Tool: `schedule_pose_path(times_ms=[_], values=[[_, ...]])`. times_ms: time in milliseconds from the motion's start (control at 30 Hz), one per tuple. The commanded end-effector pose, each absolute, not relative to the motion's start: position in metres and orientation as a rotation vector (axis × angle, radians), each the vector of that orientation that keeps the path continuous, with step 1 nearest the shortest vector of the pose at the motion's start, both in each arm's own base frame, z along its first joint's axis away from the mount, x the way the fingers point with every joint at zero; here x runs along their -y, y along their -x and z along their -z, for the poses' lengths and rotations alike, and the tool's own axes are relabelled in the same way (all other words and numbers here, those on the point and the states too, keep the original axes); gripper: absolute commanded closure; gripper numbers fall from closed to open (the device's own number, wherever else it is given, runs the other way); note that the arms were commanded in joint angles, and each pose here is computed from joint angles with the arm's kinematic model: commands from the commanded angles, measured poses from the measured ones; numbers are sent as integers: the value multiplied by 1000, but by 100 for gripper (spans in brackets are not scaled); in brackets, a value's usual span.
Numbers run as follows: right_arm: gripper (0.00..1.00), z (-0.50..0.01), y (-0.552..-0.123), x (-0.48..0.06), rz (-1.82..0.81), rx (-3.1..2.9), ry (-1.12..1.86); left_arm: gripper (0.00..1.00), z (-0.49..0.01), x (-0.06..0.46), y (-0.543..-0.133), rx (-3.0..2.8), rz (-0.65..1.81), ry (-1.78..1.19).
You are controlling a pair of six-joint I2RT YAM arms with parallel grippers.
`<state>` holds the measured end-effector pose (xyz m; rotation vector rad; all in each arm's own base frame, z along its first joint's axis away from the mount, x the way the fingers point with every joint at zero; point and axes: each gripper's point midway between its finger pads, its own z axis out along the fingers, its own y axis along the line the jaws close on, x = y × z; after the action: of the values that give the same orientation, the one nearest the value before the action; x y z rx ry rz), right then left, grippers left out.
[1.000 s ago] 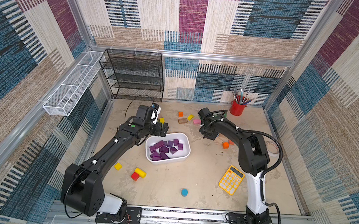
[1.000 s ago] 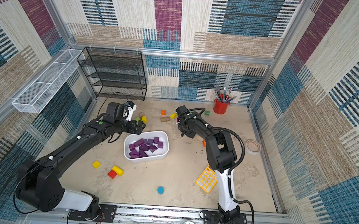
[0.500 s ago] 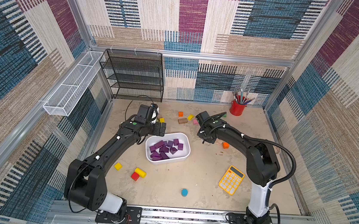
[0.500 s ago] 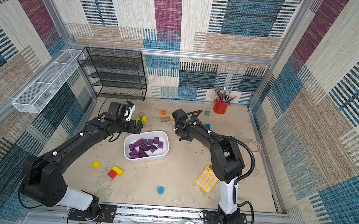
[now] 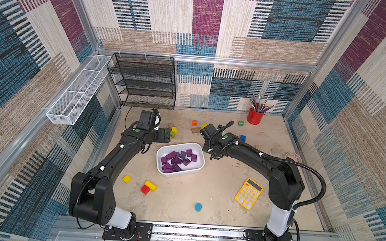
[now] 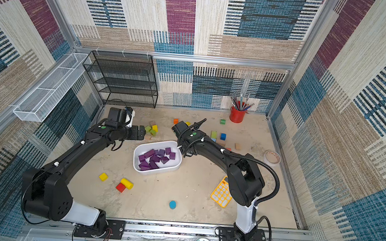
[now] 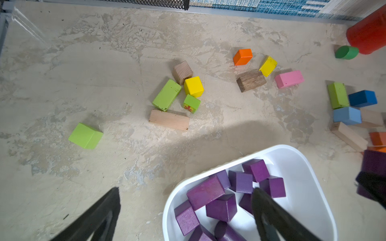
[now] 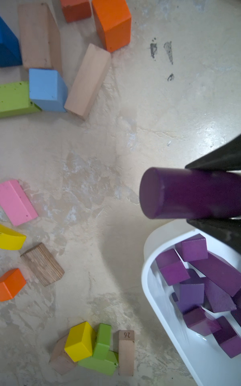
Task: Pick purple bricks into the storage bin
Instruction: Place the building block in the storage box.
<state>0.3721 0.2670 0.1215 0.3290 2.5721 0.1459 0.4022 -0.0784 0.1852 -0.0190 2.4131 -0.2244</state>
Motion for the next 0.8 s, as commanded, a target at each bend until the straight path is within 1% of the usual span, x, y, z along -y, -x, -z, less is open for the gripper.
schedule_pose_path(times_ms=[0,433,767], values=[[69,-129,-370,-277,-135,-2537,-261,1,-187,80,-406,-2404,310,76],[69,-124,-345,-337,-239,-2535,-3,1,-186,67,-410,-2397,345,151],[68,-98,-339,-366,-291,-2604,125,1,-189,67,-409,-2387,357,156]])
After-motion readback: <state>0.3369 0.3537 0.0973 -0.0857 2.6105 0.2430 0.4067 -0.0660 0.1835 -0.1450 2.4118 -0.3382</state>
